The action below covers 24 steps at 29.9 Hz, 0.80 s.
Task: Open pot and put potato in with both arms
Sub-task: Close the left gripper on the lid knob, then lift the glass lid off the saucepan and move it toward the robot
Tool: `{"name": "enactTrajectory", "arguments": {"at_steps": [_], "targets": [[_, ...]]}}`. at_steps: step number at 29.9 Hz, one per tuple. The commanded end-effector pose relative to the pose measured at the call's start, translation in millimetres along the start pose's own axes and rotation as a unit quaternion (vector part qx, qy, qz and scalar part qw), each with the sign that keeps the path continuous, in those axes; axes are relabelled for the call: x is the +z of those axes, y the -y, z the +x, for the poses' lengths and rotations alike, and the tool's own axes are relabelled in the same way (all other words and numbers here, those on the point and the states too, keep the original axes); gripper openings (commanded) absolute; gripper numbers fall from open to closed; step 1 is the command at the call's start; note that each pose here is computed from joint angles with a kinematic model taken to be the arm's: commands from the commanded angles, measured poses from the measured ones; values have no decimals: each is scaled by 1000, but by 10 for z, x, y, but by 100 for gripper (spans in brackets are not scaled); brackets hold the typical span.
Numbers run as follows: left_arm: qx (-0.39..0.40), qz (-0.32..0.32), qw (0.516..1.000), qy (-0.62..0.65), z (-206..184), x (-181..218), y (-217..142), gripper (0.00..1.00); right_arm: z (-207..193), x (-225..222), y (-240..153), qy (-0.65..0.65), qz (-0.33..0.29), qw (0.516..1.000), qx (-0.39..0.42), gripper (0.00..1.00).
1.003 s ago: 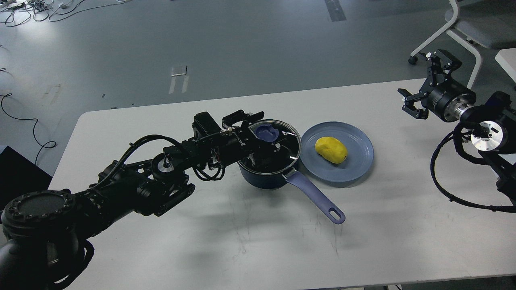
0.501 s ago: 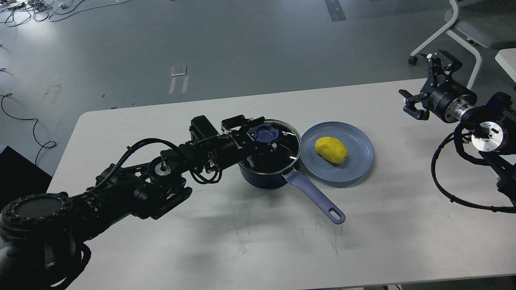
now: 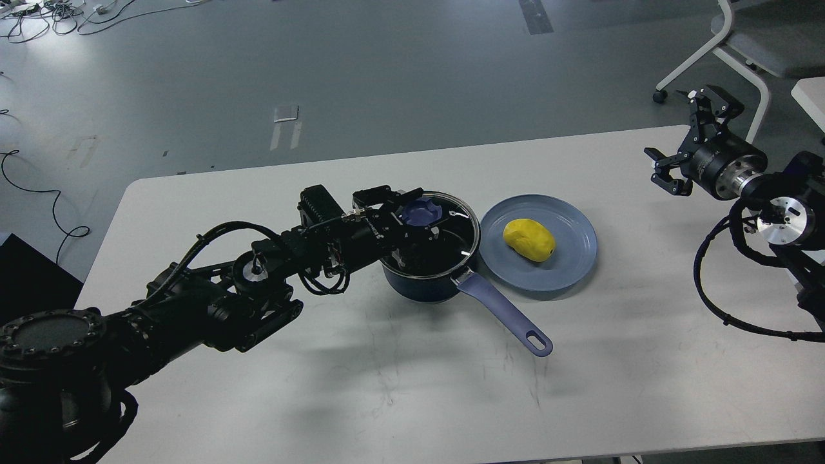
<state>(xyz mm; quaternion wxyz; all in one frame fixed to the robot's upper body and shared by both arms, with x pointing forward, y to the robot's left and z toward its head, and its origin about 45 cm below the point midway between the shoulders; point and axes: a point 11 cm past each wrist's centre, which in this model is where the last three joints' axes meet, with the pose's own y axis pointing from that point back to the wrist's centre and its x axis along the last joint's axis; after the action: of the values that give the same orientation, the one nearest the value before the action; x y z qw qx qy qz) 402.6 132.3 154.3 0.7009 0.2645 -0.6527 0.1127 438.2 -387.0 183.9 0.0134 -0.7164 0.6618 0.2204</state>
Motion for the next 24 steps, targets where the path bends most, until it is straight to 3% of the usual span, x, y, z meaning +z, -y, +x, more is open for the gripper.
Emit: {"name": "enactTrajectory", "arguments": {"at_steps": [1, 5, 11, 15, 20, 24], "targets": [[4, -8, 1000, -3, 32, 31, -25, 53, 13, 2, -2, 1, 0, 1000, 2, 100], [9, -10, 1000, -6, 76, 27, -61, 53, 9, -5, 1, 1, 1, 1000, 2, 100], [69, -2, 997, -38, 607, -91, -110, 53, 9, -1, 1, 0, 0, 1000, 1, 100], [77, 41, 996, -15, 846, -467, -340, 53, -18, -9, 10, 0, 1, 1000, -2, 100], [56, 89, 994, -5, 730, -771, -726, 53, -29, -34, 20, -1, 3, 1000, -3, 100], [6, 147, 989, -25, 184, -963, -1142, 53, -54, -7, 28, 0, 1, 1000, -6, 100]]}}
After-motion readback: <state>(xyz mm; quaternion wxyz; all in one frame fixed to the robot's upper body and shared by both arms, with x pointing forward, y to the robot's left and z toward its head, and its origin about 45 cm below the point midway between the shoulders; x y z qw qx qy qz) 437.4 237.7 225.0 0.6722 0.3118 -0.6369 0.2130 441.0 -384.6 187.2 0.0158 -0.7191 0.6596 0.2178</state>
